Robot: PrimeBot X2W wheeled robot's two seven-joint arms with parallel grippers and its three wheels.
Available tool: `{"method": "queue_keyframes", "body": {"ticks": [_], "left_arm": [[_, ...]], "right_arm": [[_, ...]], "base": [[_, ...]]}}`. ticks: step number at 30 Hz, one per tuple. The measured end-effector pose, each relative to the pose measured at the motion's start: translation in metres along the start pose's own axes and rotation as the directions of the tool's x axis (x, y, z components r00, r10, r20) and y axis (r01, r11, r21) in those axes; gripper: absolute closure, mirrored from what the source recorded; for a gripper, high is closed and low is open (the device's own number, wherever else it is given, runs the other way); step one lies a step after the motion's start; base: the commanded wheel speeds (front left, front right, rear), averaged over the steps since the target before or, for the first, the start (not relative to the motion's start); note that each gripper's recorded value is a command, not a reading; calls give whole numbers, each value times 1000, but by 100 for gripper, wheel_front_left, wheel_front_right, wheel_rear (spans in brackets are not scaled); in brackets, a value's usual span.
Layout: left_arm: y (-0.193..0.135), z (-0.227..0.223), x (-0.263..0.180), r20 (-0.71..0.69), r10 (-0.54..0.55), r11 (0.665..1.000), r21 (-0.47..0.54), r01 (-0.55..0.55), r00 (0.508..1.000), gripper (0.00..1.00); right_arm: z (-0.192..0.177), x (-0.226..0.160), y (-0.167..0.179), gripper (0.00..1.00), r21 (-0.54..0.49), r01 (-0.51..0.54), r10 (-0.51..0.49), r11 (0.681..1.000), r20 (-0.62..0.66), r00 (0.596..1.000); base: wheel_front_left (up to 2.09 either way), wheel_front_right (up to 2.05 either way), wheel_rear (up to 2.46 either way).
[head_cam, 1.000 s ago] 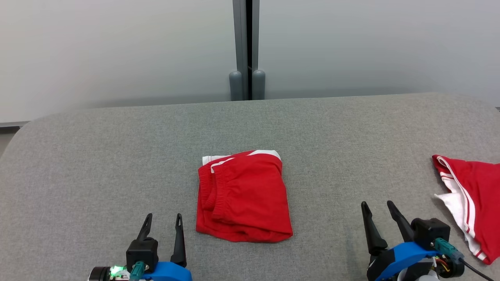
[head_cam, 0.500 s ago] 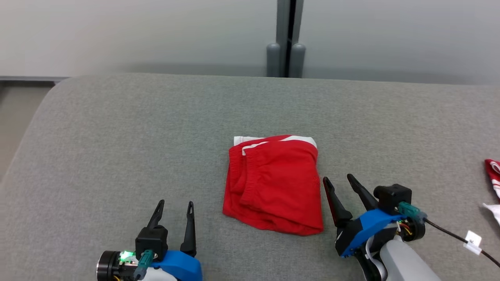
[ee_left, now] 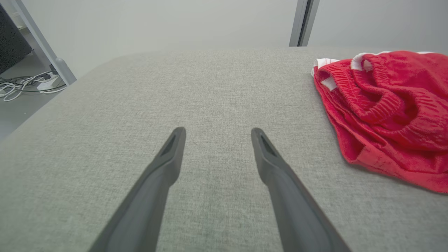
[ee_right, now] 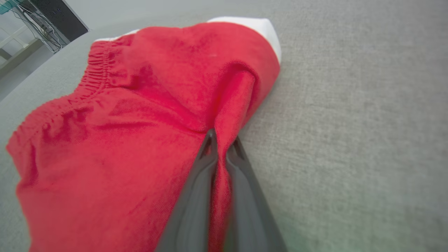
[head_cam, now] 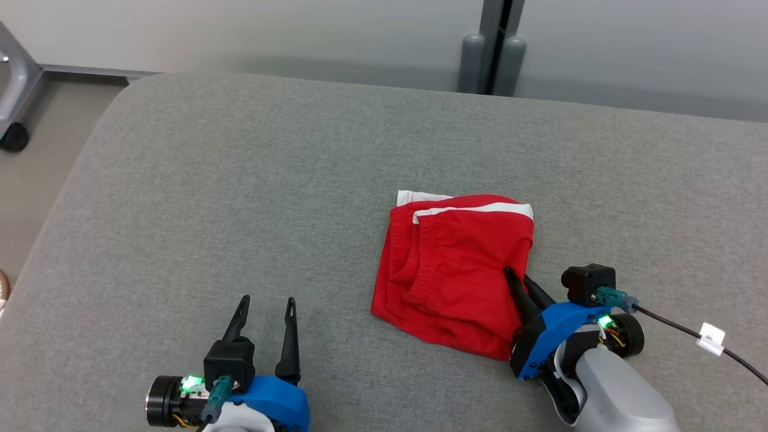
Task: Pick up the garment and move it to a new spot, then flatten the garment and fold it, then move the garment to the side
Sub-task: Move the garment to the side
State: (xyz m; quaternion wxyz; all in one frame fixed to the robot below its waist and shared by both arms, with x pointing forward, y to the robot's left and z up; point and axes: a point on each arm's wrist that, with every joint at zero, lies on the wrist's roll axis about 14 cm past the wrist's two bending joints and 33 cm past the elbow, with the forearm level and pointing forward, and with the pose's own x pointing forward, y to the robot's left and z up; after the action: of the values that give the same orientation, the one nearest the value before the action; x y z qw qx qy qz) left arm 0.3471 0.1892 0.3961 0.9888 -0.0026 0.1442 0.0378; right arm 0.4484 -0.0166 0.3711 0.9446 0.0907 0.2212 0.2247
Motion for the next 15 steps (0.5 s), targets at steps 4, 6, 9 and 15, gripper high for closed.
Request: {"method": "queue_keyframes", "body": {"ticks": [4, 6, 9, 15], "left_arm": [[-15, 3, 7, 7, -48, 999, 4, 47, 999, 0], [-26, 4, 12, 10, -86, 996, 9, 86, 996, 0], [-51, 6, 20, 13, -163, 986, 18, 163, 986, 0], [-112, 10, 38, 14, -339, 941, 31, 338, 941, 0]], "right_arm": [[5, -8, -13, 100, 29, 41, -41, 999, 27, 999], [10, -15, -24, 100, 37, 71, -72, 997, 47, 996], [19, -30, -45, 100, 49, 124, -128, 991, 88, 988], [10, -76, -87, 100, 79, 255, -263, 964, 104, 959]], "base": [[0, 0, 0], [0, 0, 0], [0, 0, 0], [0, 0, 0]]}}
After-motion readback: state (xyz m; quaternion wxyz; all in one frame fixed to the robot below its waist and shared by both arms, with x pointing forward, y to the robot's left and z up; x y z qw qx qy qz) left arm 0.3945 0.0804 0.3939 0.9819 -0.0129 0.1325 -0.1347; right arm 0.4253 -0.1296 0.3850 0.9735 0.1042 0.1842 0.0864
